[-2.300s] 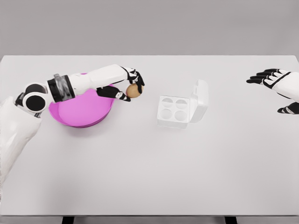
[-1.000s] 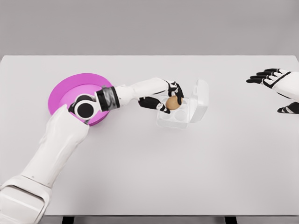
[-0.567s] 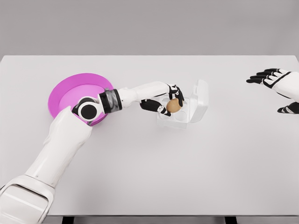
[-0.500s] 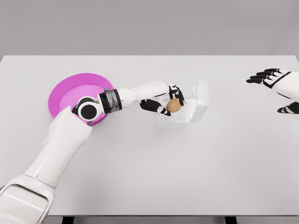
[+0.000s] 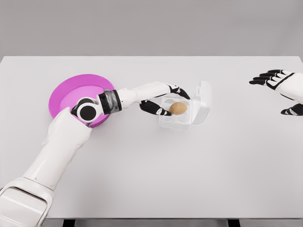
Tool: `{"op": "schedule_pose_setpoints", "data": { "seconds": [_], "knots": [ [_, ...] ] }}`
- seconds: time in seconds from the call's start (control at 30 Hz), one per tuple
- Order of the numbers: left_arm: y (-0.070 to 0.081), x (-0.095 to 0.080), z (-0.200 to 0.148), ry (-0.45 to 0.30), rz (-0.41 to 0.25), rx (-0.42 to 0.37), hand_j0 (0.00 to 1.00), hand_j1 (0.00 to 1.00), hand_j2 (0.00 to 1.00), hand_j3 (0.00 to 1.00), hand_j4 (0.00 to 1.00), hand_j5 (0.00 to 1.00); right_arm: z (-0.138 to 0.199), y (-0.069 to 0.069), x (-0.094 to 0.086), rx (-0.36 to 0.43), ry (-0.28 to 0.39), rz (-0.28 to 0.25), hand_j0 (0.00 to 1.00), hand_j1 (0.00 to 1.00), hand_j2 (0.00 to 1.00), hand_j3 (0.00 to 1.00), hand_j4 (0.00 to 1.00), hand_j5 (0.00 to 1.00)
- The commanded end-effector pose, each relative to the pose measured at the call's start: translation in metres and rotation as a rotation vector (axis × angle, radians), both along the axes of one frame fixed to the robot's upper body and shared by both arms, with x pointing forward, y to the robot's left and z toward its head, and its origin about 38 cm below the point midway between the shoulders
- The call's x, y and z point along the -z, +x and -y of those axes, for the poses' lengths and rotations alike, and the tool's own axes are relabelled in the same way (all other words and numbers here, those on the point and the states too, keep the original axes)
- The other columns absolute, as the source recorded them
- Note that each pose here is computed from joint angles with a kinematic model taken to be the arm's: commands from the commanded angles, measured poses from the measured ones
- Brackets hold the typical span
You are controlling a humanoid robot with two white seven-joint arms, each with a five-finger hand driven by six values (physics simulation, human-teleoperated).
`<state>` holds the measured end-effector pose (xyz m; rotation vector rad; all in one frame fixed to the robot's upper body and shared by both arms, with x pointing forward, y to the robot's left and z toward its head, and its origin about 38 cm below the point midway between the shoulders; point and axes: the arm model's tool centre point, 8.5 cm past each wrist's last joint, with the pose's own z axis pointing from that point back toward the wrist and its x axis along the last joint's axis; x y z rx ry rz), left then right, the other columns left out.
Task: Pack egg into the box and close the box lid
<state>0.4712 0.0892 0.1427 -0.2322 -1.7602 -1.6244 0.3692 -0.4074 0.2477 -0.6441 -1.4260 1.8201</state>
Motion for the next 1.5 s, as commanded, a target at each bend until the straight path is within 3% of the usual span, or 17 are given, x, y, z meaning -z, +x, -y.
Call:
{"op": "schedule_pose_setpoints", "data": {
  "seconds": [0.0, 0.17, 0.3, 0.43, 0.6, 0.7, 0.8, 0.93, 0.97, 1.03, 1.13, 1.2, 1.47],
  "knots": [
    [0.0, -0.002, -0.001, -0.009, -0.002, -0.003, 0.84, 0.84, 0.84, 0.84, 0.84, 0.84, 0.0, 0.0, 0.0, 0.0, 0.007, -0.001, 1.0, 1.0, 1.0, 1.0, 1.0, 1.0],
    [0.002, -0.007, -0.01, -0.019, 0.006, -0.013, 0.93, 0.93, 0.93, 0.93, 0.93, 0.93, -0.001, 0.0, 0.0, -0.002, 0.006, -0.002, 1.0, 1.0, 1.0, 1.0, 1.0, 1.0],
    [0.002, -0.038, -0.045, -0.043, 0.094, -0.045, 0.99, 0.99, 0.99, 0.99, 0.99, 0.99, -0.002, 0.001, 0.001, -0.003, 0.009, -0.002, 1.0, 1.0, 1.0, 1.0, 1.0, 1.0],
    [-0.003, -0.063, -0.094, -0.051, 0.137, -0.065, 1.0, 1.0, 1.0, 1.0, 1.0, 1.0, -0.002, 0.001, 0.001, -0.004, 0.008, -0.003, 1.0, 1.0, 1.0, 1.0, 1.0, 1.0],
    [-0.035, -0.093, -0.171, -0.069, 0.142, -0.083, 1.0, 1.0, 1.0, 1.0, 1.0, 1.0, -0.001, 0.001, 0.001, 0.001, -0.007, -0.002, 1.0, 1.0, 1.0, 1.0, 1.0, 1.0],
    [-0.042, -0.105, -0.219, -0.074, 0.108, -0.141, 1.0, 1.0, 1.0, 1.0, 1.0, 1.0, -0.002, 0.001, 0.002, 0.0, -0.007, -0.002, 1.0, 1.0, 1.0, 1.0, 1.0, 1.0],
    [-0.047, -0.107, -0.249, -0.059, 0.08, -0.191, 1.0, 1.0, 1.0, 1.0, 1.0, 1.0, 0.0, 0.001, 0.002, 0.003, -0.01, -0.004, 1.0, 1.0, 1.0, 1.0, 1.0, 1.0],
    [-0.055, -0.093, -0.268, -0.013, 0.04, -0.225, 1.0, 1.0, 1.0, 1.0, 1.0, 1.0, 0.001, 0.001, 0.001, 0.004, -0.013, -0.004, 1.0, 1.0, 1.0, 1.0, 1.0, 1.0],
    [-0.055, -0.093, -0.268, -0.012, 0.039, -0.226, 1.0, 1.0, 1.0, 1.0, 1.0, 1.0, 0.001, 0.002, 0.007, 0.012, -0.028, -0.012, 1.0, 1.0, 1.0, 1.0, 1.0, 1.0],
    [-0.056, -0.093, -0.269, -0.01, 0.039, -0.227, 1.0, 1.0, 1.0, 1.0, 1.0, 1.0, -0.028, 0.005, 0.043, -0.047, -0.098, -0.081, 1.0, 1.0, 1.0, 1.0, 1.0, 1.0],
    [-0.055, -0.094, -0.269, -0.008, 0.042, -0.228, 1.0, 1.0, 1.0, 1.0, 1.0, 1.0, -0.041, 0.009, 0.058, -0.071, -0.184, -0.098, 1.0, 1.0, 1.0, 1.0, 1.0, 1.0],
    [-0.055, -0.093, -0.269, -0.005, 0.043, -0.228, 1.0, 1.0, 1.0, 1.0, 1.0, 1.0, -0.038, 0.012, 0.061, -0.057, -0.218, -0.097, 1.0, 1.0, 1.0, 1.0, 1.0, 1.0],
    [-0.055, -0.093, -0.269, 0.002, 0.044, -0.228, 1.0, 1.0, 1.0, 1.0, 1.0, 1.0, -0.032, 0.015, 0.064, -0.038, -0.24, -0.103, 1.0, 1.0, 1.0, 1.0, 1.0, 1.0]
  ]
}}
